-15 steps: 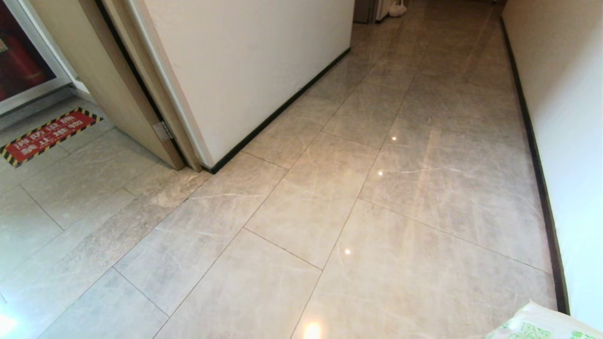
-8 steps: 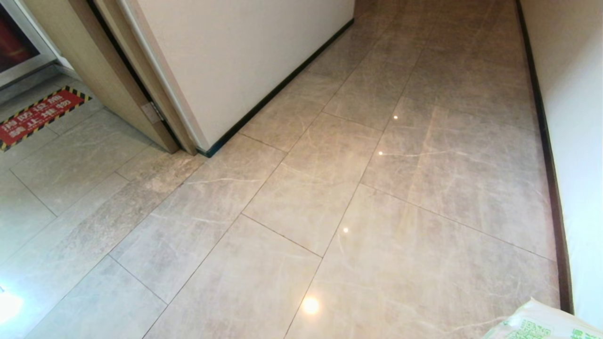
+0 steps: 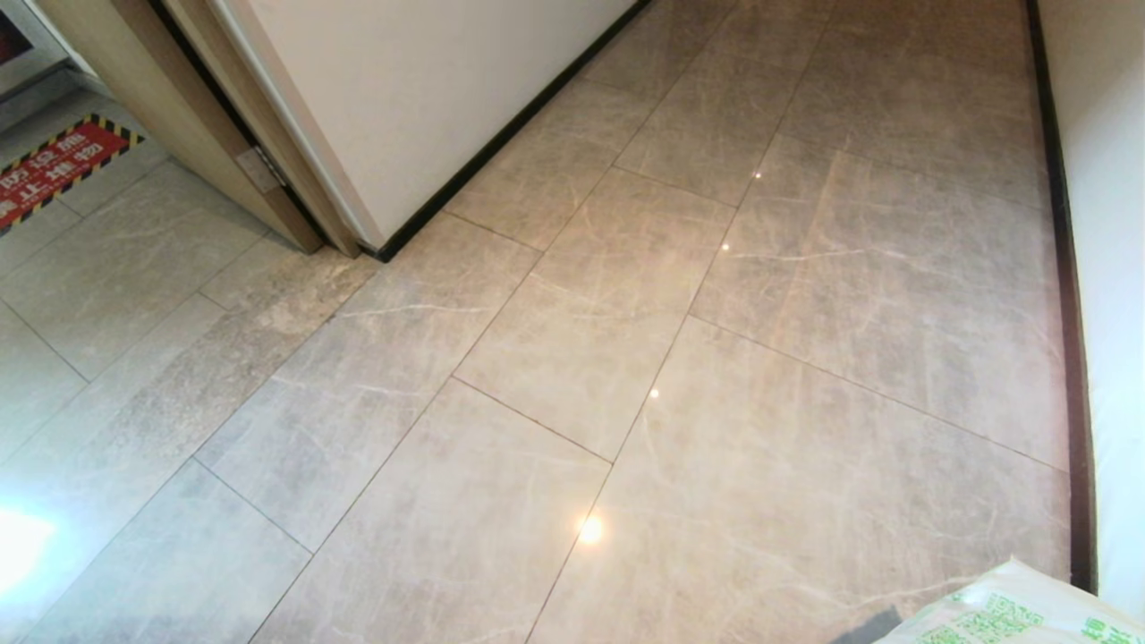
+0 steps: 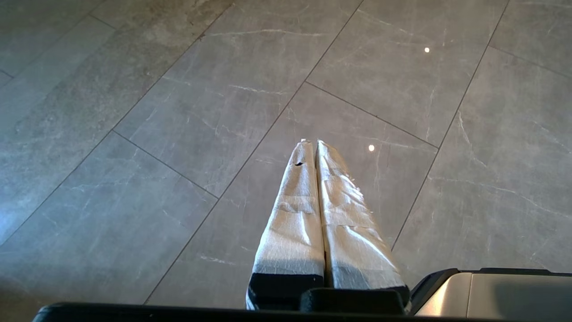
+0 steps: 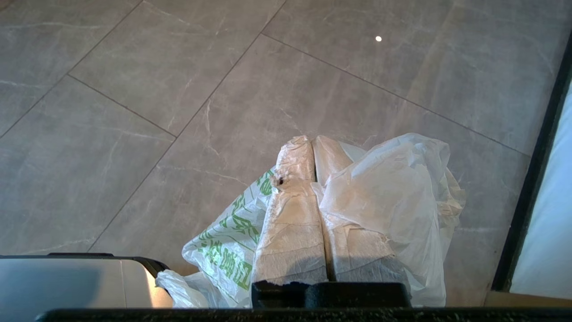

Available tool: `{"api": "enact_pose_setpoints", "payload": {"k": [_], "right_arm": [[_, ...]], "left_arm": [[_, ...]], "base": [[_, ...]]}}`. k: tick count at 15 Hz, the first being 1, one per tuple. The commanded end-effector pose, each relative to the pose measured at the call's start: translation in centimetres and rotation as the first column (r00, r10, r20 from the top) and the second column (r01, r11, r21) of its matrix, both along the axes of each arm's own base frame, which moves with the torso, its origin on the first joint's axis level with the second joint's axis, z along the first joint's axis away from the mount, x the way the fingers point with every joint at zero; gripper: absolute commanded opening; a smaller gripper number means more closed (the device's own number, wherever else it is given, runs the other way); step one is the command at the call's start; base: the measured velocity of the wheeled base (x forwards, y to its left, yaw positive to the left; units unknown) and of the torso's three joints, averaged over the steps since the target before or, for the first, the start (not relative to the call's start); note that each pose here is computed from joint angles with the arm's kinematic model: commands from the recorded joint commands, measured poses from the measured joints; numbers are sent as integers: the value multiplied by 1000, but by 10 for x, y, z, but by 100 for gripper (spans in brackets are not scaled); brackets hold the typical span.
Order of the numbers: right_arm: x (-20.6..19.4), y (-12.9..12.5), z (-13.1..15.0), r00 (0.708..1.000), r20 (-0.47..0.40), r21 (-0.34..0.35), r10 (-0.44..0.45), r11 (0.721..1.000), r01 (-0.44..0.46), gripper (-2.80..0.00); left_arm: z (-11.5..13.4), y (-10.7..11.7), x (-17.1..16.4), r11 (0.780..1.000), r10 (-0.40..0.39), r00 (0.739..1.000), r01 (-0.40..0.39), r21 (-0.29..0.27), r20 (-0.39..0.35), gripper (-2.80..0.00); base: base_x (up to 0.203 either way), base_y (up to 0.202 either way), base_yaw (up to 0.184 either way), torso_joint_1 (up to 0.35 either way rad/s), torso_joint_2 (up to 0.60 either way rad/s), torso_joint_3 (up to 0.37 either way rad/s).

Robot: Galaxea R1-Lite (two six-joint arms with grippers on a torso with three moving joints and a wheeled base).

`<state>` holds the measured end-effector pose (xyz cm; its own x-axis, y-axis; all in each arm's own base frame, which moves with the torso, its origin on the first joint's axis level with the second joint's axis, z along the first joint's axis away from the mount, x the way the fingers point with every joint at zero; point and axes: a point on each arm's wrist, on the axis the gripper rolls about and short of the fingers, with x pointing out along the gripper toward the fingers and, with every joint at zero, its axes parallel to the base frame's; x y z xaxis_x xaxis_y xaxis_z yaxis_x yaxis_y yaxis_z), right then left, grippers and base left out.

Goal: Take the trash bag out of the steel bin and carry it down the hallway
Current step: Put the trash bag at the door

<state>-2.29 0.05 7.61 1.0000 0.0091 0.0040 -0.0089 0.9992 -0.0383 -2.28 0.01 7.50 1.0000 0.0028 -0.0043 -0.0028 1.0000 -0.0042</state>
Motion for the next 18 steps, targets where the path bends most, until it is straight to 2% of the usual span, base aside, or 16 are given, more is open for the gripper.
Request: {"api": "enact_pose_setpoints", "payload": {"k": [1,5,7,9,10,12,13,14,16,18], "right_arm": [[0,0,0,1000,-1,-3,1,1000,-1,-280],[0,0,0,1000,-7,-6,0,1000,0,-280],[-2,0,6,1000,16,2,-9,1000,9,-280],[-10,0,39,998,61,0,-8,1000,9,-280],[-12,0,58,1000,27,-3,-11,1000,11,-280],[3,0,106,992,-129,-5,-15,1000,15,-280],[18,0,125,974,-227,-6,-16,1000,15,-280],[39,-1,138,942,-334,-8,-17,1000,15,-280],[81,-1,144,855,-518,-15,-18,1000,12,-280],[117,-2,128,749,-662,-24,-22,1000,9,-280]], "left_arm": [[0,0,0,1000,0,1000,0,0,0,-280],[0,0,0,1000,0,1000,0,1,0,-280],[0,0,0,1000,0,1000,0,1,0,-280],[0,0,0,1000,0,1000,0,1,0,-280],[0,0,0,1000,0,1000,0,1,0,-280],[0,0,0,1000,0,1000,0,1,0,-280],[0,0,0,1000,0,1000,0,1,0,-280],[0,0,0,1000,0,1000,0,1,0,-280],[0,0,0,1000,0,1000,0,1,0,-280],[0,0,0,1000,0,1000,0,1,0,-280]], "base": [[0,0,0,2,6,-200],[0,0,0,3,3,-160],[0,0,0,2,2,-36],[0,0,0,0,0,0],[0,0,0,0,0,0],[0,0,0,0,0,0],[0,0,0,0,0,0],[0,0,0,0,0,0],[0,0,0,0,0,0],[0,0,0,0,0,0]]}}
